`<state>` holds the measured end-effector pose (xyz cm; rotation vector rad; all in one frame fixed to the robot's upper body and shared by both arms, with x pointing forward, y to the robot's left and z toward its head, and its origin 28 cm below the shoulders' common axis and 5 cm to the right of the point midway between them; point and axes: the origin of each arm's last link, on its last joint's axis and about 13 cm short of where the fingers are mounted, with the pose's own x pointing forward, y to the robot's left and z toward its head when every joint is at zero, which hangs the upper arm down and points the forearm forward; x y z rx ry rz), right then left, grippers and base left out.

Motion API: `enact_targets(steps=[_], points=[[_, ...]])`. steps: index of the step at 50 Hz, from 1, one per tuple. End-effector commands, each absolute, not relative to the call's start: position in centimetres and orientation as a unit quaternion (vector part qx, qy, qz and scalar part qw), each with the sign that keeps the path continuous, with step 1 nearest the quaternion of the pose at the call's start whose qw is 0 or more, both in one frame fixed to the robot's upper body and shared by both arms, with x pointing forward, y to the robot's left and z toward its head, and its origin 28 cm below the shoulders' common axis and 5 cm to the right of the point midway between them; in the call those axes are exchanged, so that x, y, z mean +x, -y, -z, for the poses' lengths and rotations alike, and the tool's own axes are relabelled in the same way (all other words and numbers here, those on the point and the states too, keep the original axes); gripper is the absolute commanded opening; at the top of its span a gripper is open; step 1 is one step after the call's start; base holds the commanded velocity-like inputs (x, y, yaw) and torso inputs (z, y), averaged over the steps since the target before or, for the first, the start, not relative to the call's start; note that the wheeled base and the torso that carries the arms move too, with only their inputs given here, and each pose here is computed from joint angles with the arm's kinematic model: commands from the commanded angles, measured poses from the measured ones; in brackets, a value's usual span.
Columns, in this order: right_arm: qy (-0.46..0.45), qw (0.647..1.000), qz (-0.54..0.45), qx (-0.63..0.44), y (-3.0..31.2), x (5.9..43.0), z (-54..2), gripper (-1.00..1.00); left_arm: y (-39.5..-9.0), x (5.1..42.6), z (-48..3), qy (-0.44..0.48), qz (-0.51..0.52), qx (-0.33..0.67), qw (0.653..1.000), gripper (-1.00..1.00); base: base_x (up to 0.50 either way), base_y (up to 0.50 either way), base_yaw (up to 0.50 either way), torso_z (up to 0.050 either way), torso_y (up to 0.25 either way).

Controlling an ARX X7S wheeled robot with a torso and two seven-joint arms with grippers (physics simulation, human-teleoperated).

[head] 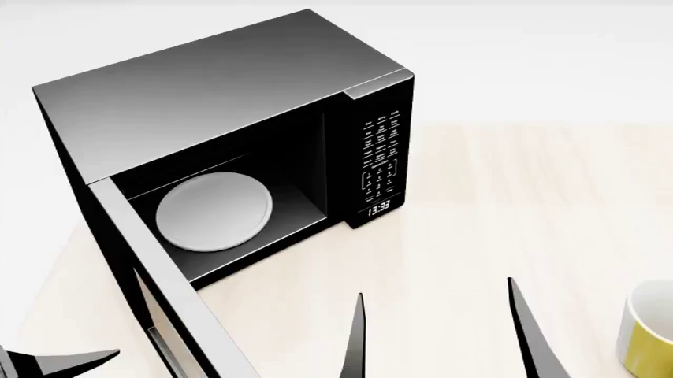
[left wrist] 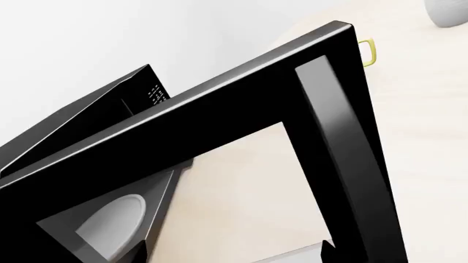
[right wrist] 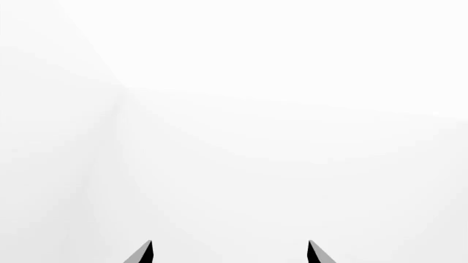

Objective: Close the microwave.

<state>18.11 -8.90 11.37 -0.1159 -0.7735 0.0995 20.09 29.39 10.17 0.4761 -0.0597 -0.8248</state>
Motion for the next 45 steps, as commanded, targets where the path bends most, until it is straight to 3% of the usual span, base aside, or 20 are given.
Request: enact_targets(steps=[1, 45], points=[[0.376, 0.923, -0.048, -0.061, 9.0, 18.2, -11.3, 1.00, -29.0, 20.9, -9.2, 0.034, 0.396, 0.228, 0.889, 1.00, 0.00, 0.00, 0.00, 0.000, 0.000], [0.365, 0.927, -0.053, -0.062, 8.8, 18.3, -10.8, 1.00, -26.9, 23.6, -9.3, 0.101, 0.350, 0.212, 0.907, 1.00, 0.00, 0.00, 0.00, 0.000, 0.000]])
